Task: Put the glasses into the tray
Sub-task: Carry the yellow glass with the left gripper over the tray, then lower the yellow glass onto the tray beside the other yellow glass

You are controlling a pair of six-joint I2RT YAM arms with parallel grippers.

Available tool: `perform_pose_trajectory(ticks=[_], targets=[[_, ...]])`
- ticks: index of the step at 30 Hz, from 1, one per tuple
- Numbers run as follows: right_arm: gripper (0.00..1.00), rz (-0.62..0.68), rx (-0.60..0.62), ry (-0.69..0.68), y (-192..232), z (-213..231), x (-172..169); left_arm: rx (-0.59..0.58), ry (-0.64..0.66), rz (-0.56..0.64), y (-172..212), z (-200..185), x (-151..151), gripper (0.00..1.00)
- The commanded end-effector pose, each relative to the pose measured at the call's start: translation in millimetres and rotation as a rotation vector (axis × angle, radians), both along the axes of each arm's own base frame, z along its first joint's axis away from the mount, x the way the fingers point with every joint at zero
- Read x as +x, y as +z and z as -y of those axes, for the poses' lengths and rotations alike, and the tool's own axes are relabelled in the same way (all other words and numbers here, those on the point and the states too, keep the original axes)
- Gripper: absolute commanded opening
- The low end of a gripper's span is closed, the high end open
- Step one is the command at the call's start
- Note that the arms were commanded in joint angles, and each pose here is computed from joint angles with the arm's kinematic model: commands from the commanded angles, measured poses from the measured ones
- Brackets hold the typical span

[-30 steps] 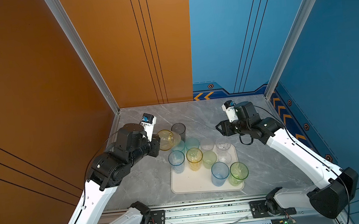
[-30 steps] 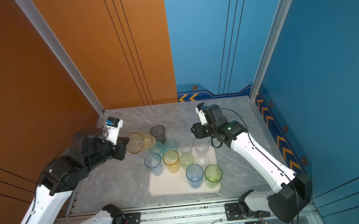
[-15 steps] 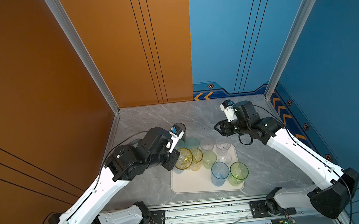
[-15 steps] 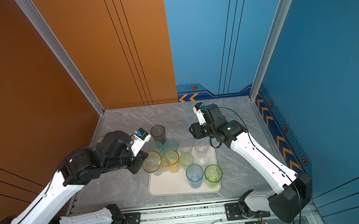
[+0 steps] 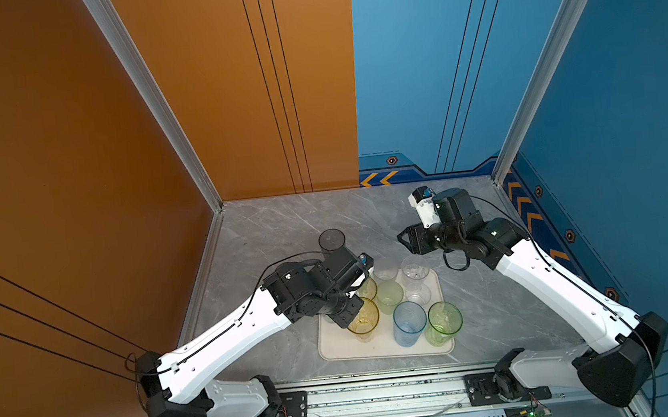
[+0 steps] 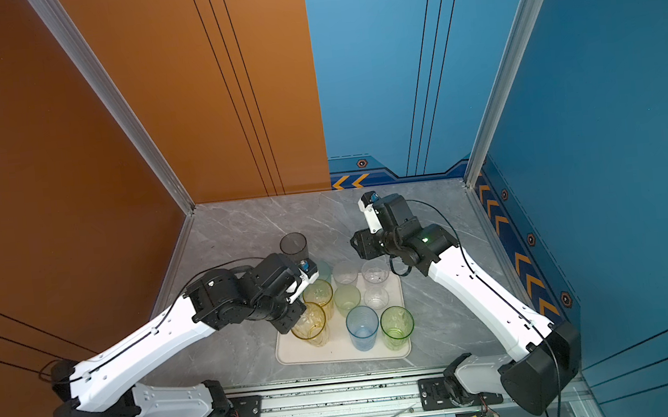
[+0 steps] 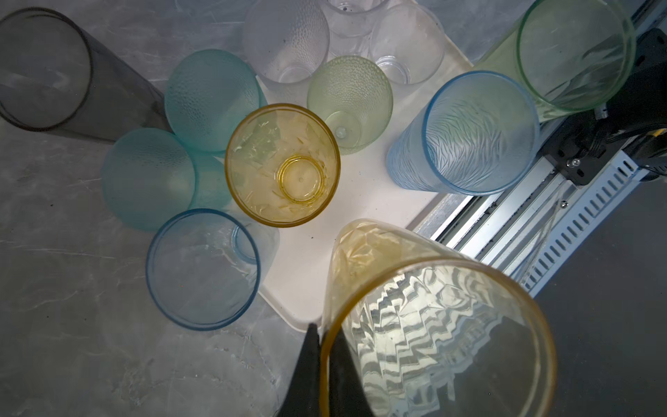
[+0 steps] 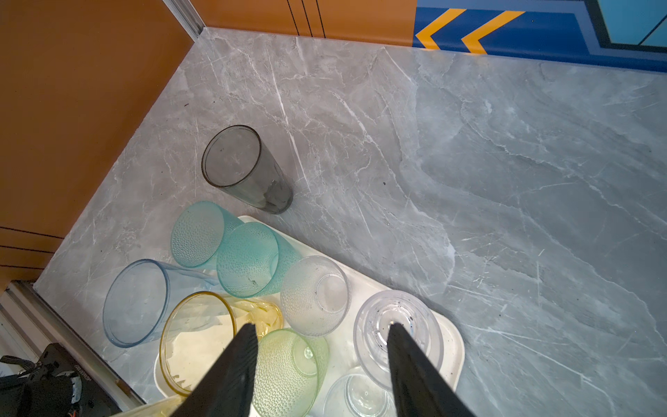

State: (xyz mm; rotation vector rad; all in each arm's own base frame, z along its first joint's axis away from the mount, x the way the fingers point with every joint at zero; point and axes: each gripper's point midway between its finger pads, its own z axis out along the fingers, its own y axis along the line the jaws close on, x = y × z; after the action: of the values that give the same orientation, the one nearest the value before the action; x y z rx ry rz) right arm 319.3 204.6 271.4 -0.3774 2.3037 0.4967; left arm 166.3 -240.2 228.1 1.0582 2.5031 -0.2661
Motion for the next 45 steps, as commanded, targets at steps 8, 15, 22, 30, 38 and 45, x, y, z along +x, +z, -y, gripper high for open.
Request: perform_pose_trajectory(ticks=[8,15,22,30,38,45], targets=[[0.57,-0.027,-0.026,-0.025,-9,4,-1,-0.018,-0.026,-0.017,-20,31,4,0.00],[0.57,-0.035,-0.038,-0.030,-14,6,1,0.032,-0.031,-0.026,-34,34,8,0.00],[0.57,-0.046,-0.047,-0.027,-20,5,3,0.044,-0.022,-0.034,-43,33,12,0.00],[0.57,-0.052,-0.055,-0.026,-23,4,5,0.044,-0.011,-0.051,-50,32,16,0.00],[0.57,-0.062,-0.062,-0.026,-27,4,9,0.046,-0.005,-0.064,-54,29,20,0.00],[0.57,-0.068,-0.067,-0.024,-29,3,11,0.047,-0.005,-0.081,-58,30,23,0.00]])
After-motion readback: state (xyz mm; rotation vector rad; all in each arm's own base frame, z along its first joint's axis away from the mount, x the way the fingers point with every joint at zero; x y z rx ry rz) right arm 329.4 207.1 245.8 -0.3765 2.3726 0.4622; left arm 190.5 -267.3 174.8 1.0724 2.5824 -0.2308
